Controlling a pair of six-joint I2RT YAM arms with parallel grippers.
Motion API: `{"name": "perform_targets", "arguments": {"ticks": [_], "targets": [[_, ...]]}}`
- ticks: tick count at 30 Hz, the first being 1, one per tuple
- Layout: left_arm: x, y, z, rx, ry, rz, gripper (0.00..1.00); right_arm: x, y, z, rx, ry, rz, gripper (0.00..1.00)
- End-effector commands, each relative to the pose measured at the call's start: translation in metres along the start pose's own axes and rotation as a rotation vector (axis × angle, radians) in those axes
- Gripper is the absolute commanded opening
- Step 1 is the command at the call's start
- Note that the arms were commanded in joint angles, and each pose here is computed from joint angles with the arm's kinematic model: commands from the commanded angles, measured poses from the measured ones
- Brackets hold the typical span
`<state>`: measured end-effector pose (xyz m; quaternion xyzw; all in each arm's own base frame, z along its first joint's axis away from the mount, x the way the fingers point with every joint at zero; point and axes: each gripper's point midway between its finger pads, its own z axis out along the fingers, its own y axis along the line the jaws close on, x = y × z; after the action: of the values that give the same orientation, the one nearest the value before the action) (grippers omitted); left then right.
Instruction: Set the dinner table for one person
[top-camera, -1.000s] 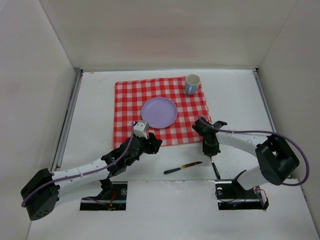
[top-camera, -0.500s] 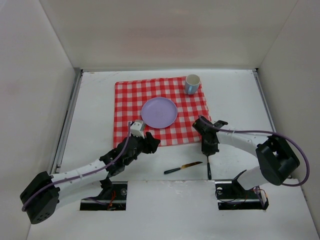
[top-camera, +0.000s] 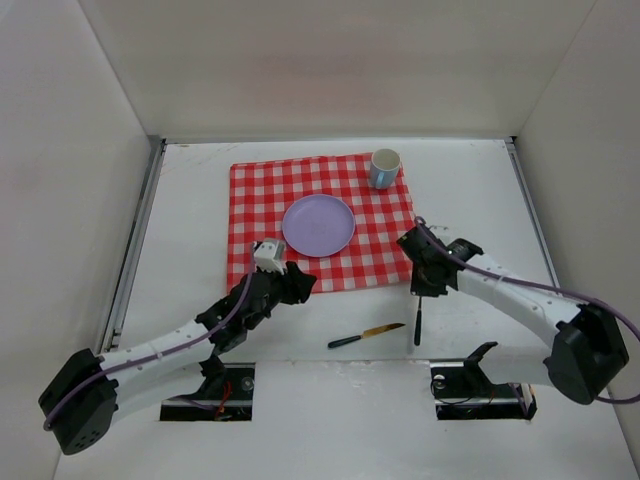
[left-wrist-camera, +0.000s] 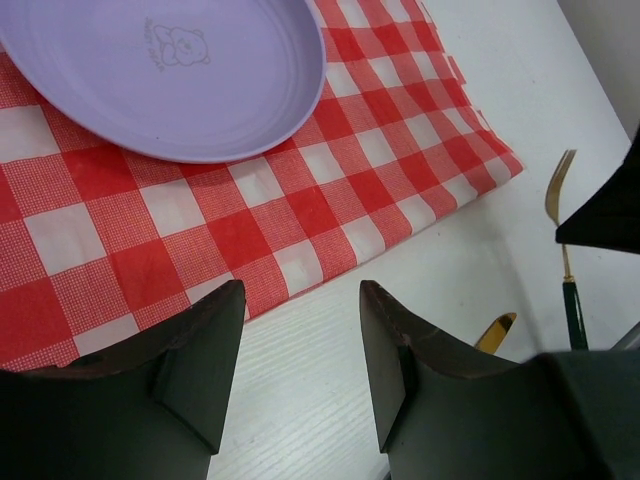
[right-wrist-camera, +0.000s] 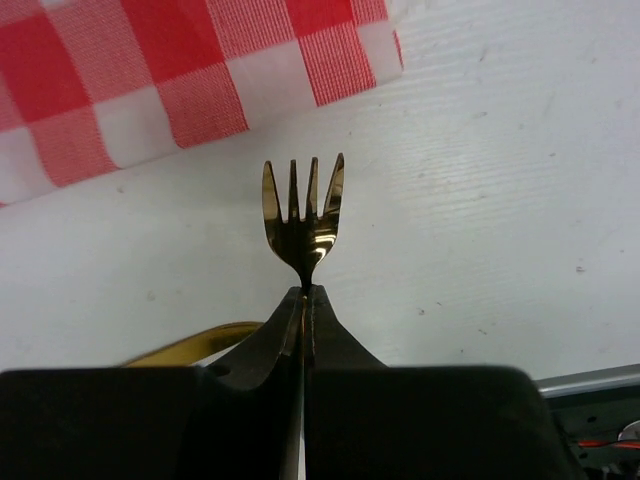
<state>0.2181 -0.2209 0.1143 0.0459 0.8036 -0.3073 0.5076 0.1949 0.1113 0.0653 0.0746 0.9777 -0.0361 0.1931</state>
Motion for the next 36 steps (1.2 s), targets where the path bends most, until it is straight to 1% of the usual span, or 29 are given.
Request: {"name": "perform_targets", "arguments": {"ticks": [1, 3, 5, 8, 12, 16, 20, 24, 30, 36], "targets": [[-0.019, -0.009, -0.002, 0.031, -0.062, -0.036, 0.46, -0.033, -0.003, -0.031, 0.001, -0.111, 0.046, 0.01], [-0.024, -0.01, -0.003, 0.034, -0.074, -0.051, 0.46, -0.044, 0.004, -0.041, -0.029, -0.143, 0.053, 0.01], [-0.033, -0.012, -0.006, 0.034, -0.095, -0.071, 0.45, -0.057, 0.022, -0.053, -0.086, -0.175, 0.037, 0.01], [-0.065, -0.014, -0.015, 0.027, -0.169, -0.143, 0.45, -0.079, 0.061, -0.07, -0.179, -0.23, 0.001, 0.01], [-0.119, -0.008, -0.04, 0.017, -0.319, -0.24, 0.45, -0.111, 0.133, -0.089, -0.337, -0.279, -0.053, 0.01], [-0.152, 0.007, -0.066, -0.04, -0.403, -0.285, 0.45, -0.141, 0.21, -0.097, -0.439, -0.306, -0.09, 0.01], [-0.171, 0.016, -0.091, -0.079, -0.452, -0.313, 0.45, -0.15, 0.288, -0.099, -0.529, -0.291, -0.142, 0.01], [-0.182, 0.022, -0.11, -0.104, -0.491, -0.339, 0.45, -0.154, 0.342, -0.086, -0.577, -0.252, -0.143, 0.01], [-0.2, 0.019, -0.128, -0.113, -0.538, -0.341, 0.45, -0.15, 0.397, -0.066, -0.595, -0.223, -0.163, 0.01], [-0.206, 0.017, -0.131, -0.112, -0.545, -0.33, 0.45, -0.145, 0.413, -0.036, -0.578, -0.188, -0.134, 0.01]]}}
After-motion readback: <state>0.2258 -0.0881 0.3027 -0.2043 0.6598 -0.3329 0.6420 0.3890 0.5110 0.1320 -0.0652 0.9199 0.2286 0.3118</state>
